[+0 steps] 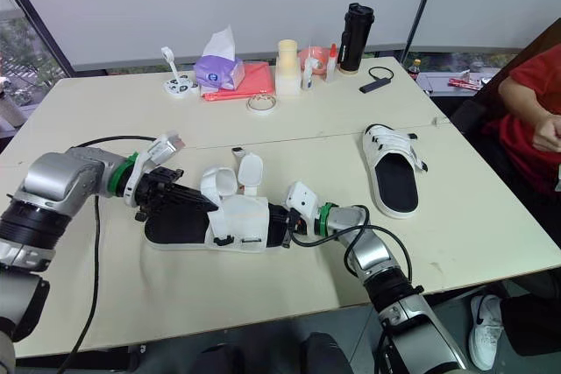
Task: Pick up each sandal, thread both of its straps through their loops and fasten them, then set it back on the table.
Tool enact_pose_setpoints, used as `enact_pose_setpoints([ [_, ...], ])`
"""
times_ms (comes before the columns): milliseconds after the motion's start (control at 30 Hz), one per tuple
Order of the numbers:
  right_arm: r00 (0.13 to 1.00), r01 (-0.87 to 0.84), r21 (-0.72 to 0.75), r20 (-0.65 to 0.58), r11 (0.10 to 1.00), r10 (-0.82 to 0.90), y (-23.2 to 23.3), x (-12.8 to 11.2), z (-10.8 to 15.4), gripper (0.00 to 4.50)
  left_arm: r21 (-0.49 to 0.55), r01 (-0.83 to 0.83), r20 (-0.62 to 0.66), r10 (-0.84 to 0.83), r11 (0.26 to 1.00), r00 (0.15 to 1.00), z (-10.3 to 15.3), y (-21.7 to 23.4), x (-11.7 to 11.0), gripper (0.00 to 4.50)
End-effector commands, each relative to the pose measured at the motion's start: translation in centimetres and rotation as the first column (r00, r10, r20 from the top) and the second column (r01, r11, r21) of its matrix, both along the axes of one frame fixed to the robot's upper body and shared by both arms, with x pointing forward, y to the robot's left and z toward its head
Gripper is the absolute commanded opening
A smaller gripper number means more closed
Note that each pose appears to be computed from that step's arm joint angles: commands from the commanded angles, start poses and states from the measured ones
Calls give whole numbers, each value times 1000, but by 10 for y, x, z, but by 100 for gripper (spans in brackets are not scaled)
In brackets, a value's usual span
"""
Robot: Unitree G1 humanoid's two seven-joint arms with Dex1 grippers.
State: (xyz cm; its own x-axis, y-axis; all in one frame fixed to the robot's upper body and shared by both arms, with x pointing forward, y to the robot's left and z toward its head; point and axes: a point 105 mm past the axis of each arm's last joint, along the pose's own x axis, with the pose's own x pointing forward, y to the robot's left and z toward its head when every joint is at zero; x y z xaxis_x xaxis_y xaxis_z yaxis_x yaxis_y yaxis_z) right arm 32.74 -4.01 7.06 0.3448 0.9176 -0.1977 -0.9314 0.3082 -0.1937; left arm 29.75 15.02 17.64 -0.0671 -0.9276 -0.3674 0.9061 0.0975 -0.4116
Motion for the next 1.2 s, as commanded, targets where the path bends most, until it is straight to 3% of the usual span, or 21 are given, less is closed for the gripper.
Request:
enact_pose_setpoints([
  [33,989,26,-135,-139,991,-45,-11,-11,-49,0,11,12,39,-12,1000,999,9,3,1,8],
  [300,989,23,-135,-141,991,-42,-8,-12,-50,0,-42,-8,39,10,999,999,22,1,8,8],
  [900,989,29,-136,-141,990,-48,-8,-12,-51,0,-16,19,22,-19,1000,1000,13,0,1,8],
  [1200,989,33,-135,-141,990,-52,-8,-12,-52,0,70,32,64,-36,997,997,0,4,1,8],
])
